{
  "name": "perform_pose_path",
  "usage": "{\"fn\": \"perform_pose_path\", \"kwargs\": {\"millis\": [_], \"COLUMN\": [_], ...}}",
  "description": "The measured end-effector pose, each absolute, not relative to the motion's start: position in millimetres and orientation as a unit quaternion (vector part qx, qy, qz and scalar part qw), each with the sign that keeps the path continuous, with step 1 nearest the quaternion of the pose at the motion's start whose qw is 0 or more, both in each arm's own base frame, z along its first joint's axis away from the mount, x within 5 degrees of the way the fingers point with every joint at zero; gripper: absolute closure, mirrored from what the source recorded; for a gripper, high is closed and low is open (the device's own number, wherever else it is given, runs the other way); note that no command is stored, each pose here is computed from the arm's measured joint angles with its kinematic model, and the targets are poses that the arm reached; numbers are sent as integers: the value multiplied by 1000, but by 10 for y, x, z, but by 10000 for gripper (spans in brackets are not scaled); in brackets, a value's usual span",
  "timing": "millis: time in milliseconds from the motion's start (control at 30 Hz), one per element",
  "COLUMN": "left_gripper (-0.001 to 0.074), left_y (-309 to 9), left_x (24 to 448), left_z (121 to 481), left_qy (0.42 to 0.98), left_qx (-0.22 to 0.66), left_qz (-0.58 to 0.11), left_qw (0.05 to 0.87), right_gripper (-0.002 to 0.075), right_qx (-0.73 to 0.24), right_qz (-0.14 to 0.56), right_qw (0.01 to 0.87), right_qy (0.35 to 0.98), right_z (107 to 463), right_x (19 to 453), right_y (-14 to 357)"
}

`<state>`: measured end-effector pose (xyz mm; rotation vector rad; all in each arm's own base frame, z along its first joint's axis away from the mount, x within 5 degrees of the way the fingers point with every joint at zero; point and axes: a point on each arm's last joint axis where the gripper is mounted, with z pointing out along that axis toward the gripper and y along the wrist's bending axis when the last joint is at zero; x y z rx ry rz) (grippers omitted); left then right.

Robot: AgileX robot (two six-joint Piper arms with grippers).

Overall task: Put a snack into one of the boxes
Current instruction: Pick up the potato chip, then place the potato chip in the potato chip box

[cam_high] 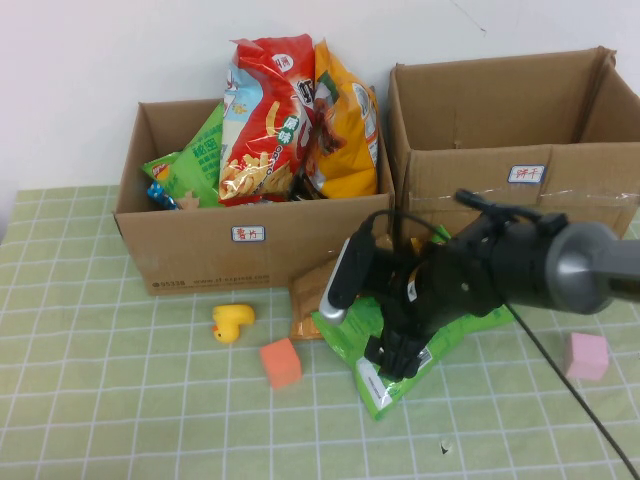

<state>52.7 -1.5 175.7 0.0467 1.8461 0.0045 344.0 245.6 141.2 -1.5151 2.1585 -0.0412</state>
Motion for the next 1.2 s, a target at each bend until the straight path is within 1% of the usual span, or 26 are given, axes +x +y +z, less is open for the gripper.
{"fn": "perform_pose_path", "kwargs": {"millis": [133,167,200,233,267,367,400,500,633,700,767,867,933,1000,1100,1200], "left_gripper": [737,737,737,737,737,737,737,737,737,737,737,737,737,737,737,737], "left_y": [-15,-15,-15,-15,-15,-15,-15,-15,-15,-15,-15,-15,-15,-15,-15,-15], "left_x": [527,527,527,527,527,527,527,527,527,527,527,527,527,527,527,527], "left_z": [1757,1757,1757,1757,1757,1757,1757,1757,1757,1757,1757,1757,1757,1757,1757,1757], "left_qy": [797,797,797,797,797,797,797,797,797,797,797,797,797,797,797,797], "left_qx": [20,20,20,20,20,20,20,20,20,20,20,21,21,21,21,21], "left_qz": [2,2,2,2,2,2,2,2,2,2,2,2,2,2,2,2], "left_qw": [603,603,603,603,603,603,603,603,603,603,603,603,603,603,603,603], "right_gripper": [35,52,88,132,209,487,543,550,552,563,566,591,591,591,591,592], "right_qx": [-560,-560,-560,-561,-561,-562,-563,-559,-530,-507,-488,-455,-436,-420,-394,-368], "right_qz": [-15,-15,-15,-15,-16,-18,-20,-20,-15,-4,14,59,94,129,181,229], "right_qw": [244,240,237,235,232,235,237,235,216,206,218,273,318,379,464,530], "right_qy": [792,793,793,794,795,793,791,795,820,837,845,846,836,814,772,729], "right_z": [1347,1330,1320,1318,1316,1361,1390,1456,1635,1813,2060,2595,2921,3260,3662,3966], "right_x": [3451,3452,3451,3448,3444,3453,3457,3457,3401,3330,3254,3098,2989,2887,2801,2795], "right_y": [2496,2496,2494,2492,2488,2492,2491,2486,2439,2399,2371,2322,2292,2264,2263,2310]}}
